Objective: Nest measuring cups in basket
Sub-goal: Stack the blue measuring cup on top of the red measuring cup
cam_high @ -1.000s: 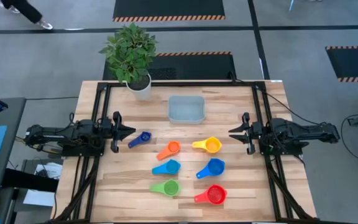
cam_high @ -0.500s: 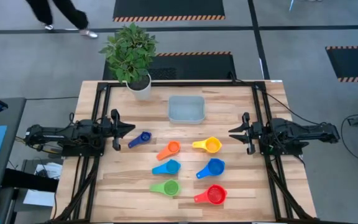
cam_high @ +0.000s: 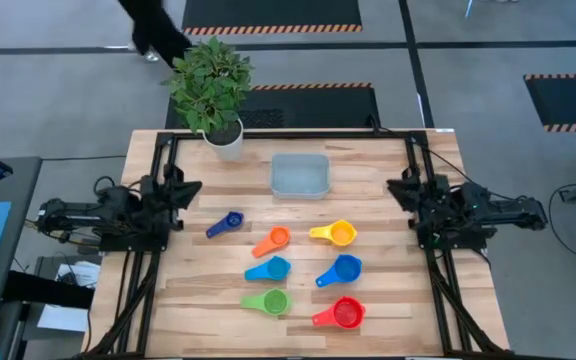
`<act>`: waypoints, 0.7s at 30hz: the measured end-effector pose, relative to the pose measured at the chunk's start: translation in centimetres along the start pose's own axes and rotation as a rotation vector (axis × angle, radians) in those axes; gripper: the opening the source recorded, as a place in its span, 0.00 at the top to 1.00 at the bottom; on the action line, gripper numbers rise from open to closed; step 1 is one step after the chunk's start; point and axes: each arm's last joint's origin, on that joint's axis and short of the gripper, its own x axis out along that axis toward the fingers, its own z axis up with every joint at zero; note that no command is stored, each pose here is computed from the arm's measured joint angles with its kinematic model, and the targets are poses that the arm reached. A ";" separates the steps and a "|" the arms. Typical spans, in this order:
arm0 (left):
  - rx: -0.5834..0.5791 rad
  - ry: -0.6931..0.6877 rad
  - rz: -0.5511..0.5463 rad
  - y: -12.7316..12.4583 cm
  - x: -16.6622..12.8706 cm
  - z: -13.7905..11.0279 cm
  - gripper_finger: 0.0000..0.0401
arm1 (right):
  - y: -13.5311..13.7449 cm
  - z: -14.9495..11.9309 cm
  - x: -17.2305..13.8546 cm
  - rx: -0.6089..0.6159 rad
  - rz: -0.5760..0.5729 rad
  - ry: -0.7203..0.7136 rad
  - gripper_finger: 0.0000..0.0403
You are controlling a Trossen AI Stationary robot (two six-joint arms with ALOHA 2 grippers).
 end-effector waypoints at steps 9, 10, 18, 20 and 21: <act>0.068 0.159 -0.008 -1.7 4.9 3.6 0.97 | 0.8 2.4 2.4 -0.008 -0.079 0.158 0.73; 0.082 0.171 -0.025 -2.0 5.7 4.1 0.97 | 0.9 2.6 2.8 -0.010 -0.086 0.188 0.73; 0.207 0.456 0.015 -4.1 13.3 5.9 0.97 | 2.1 4.4 6.0 -0.139 -0.094 0.520 0.73; 0.226 0.523 0.036 -4.5 15.0 5.6 0.97 | 2.4 4.8 6.7 -0.206 -0.062 0.581 0.73; 0.231 0.540 0.037 -4.7 15.9 5.5 0.97 | 2.5 5.0 7.0 -0.232 -0.047 0.601 0.73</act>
